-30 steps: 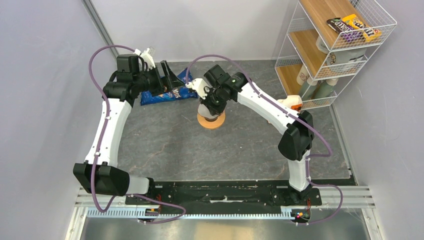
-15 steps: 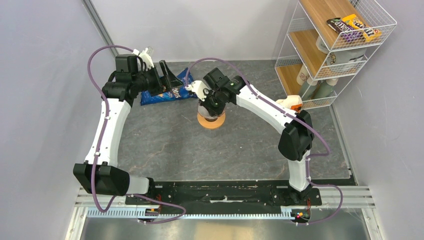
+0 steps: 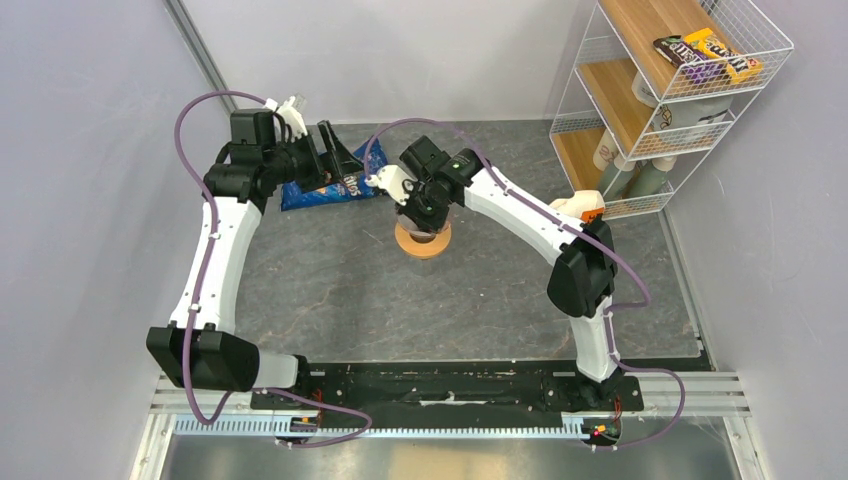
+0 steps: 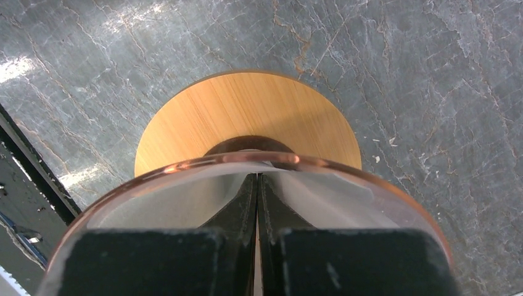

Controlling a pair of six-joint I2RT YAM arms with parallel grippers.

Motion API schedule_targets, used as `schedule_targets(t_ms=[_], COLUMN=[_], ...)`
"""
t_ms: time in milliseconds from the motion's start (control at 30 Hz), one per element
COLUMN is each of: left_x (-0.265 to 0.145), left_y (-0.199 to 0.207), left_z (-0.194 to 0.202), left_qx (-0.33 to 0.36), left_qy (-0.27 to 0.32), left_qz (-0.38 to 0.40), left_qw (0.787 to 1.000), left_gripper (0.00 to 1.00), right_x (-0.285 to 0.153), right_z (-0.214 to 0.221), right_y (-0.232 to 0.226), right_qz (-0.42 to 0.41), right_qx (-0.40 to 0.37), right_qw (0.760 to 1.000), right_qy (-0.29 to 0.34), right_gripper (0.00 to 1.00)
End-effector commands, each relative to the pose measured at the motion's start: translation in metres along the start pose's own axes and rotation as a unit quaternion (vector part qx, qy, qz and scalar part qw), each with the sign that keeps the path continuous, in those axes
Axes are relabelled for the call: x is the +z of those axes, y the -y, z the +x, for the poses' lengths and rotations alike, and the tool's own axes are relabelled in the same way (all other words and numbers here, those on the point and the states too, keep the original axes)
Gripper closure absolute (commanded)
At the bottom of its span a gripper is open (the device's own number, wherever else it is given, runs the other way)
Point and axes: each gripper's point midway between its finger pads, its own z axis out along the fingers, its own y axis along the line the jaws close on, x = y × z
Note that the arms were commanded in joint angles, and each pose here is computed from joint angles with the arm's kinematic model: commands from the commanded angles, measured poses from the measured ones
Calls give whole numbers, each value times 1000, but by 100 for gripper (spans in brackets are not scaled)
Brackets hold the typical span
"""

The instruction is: Place the coffee filter in the dripper

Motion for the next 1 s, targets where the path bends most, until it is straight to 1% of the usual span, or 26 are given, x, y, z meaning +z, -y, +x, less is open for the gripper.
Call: schedule_targets(t_ms=[0,233,433,633,967], left_x=[-12,-16,-13,-13,-13], left_y=[9,14,12,12,12], left_z=[-7,-16,-17,-18,-19], left_qx=[-3,-14,-18,-16,-17], left_qy=[24,41,38,40,40], left_qz=[16,37,36,38,38], left_qw=[1000,998,998,998,998], left_gripper=[9,9,9,9,9], right_x=[-1,-2,-15,-24,-38], right_z=[-1,-4,-18,-26,-39], right_y=[0,-2,-3,-3,-3], right_qz=[2,1,5,9,16], right_qx=[-11,-13,-17,-19,-18], right_qw=[1000,1000,1000,999,999], right_qy=[-2,4,21,32,47], right_gripper=[95,93,88,81,79])
